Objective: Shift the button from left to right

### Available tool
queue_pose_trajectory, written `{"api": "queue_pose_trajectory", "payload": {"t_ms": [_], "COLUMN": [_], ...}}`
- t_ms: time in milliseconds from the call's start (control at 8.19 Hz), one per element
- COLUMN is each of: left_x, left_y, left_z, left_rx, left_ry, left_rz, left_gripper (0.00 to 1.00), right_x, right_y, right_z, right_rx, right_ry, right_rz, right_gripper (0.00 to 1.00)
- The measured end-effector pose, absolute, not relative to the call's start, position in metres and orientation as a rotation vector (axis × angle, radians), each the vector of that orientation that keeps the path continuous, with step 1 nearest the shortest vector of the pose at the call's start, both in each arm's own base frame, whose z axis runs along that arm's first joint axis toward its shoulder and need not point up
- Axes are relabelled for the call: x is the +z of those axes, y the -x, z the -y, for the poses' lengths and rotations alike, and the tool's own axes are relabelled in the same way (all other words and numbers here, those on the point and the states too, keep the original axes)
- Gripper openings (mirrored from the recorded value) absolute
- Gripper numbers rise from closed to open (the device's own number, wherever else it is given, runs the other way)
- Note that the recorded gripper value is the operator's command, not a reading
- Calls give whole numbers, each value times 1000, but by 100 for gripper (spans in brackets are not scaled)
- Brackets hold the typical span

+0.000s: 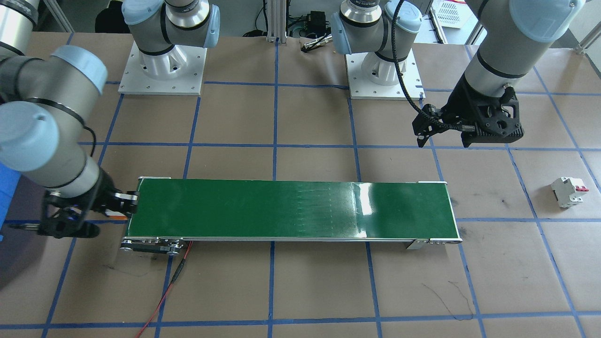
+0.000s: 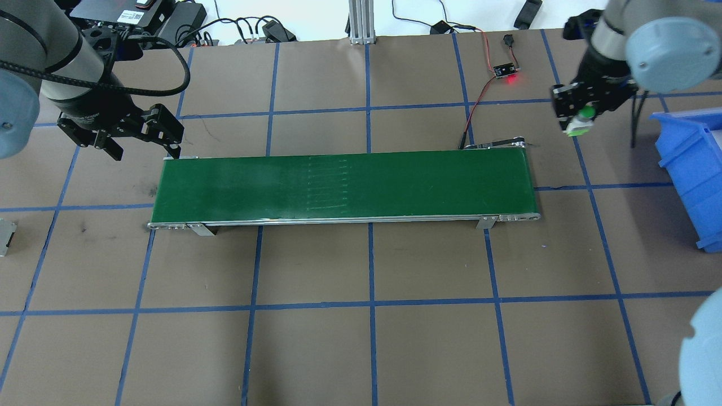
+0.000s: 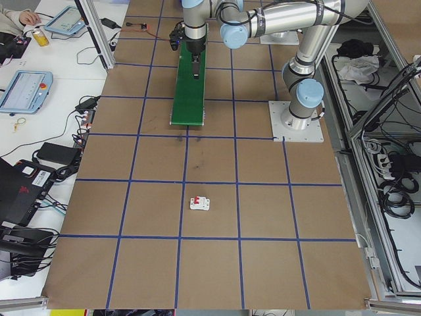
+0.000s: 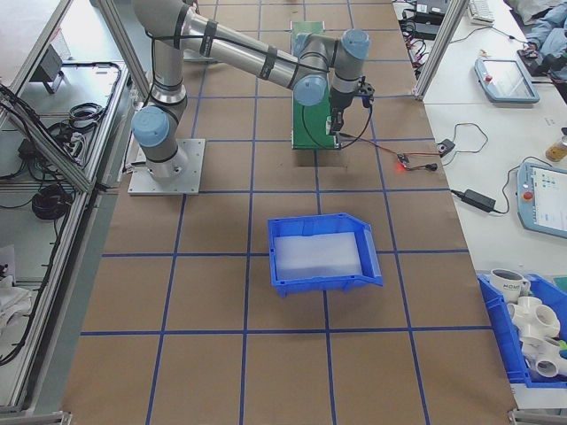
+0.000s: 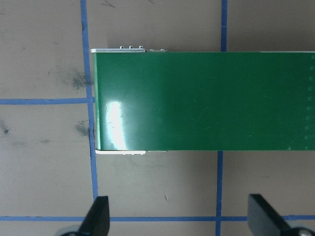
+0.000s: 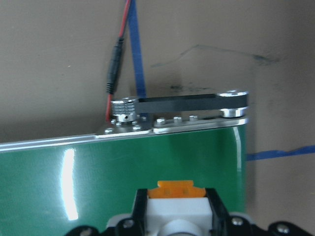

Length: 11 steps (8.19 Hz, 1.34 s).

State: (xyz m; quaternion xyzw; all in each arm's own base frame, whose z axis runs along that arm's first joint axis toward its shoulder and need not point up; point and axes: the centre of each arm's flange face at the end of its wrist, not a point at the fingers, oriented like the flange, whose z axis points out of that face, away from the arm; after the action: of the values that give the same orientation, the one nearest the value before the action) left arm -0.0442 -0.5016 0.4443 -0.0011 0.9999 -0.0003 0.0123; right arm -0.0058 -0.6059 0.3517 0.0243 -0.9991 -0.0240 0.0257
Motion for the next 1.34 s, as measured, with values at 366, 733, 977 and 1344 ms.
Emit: {"api": "queue_pose_trajectory", "payload": {"t_ms": [366, 733, 977, 1344], "left_x": [446, 445, 445, 451], "left_y": [75, 103, 107, 109], "left_z": [500, 495, 496, 494], "left_rx": [-13, -12, -44, -95], "left_ry": [13, -3, -14, -34], "left_rz": [-3119, -3120, -3119, -3113], "left_gripper": [100, 100, 100, 100], "right_x": [384, 363, 316, 240], "right_y": [163, 291, 336, 355], "right_z": [583, 557, 552, 552], "right_rx": [-53, -15, -30, -77], "right_ry": [-426, -609, -672, -771], "right_rz": [3020, 2948, 2956, 2965], "right_gripper": [1, 2, 8, 42]}}
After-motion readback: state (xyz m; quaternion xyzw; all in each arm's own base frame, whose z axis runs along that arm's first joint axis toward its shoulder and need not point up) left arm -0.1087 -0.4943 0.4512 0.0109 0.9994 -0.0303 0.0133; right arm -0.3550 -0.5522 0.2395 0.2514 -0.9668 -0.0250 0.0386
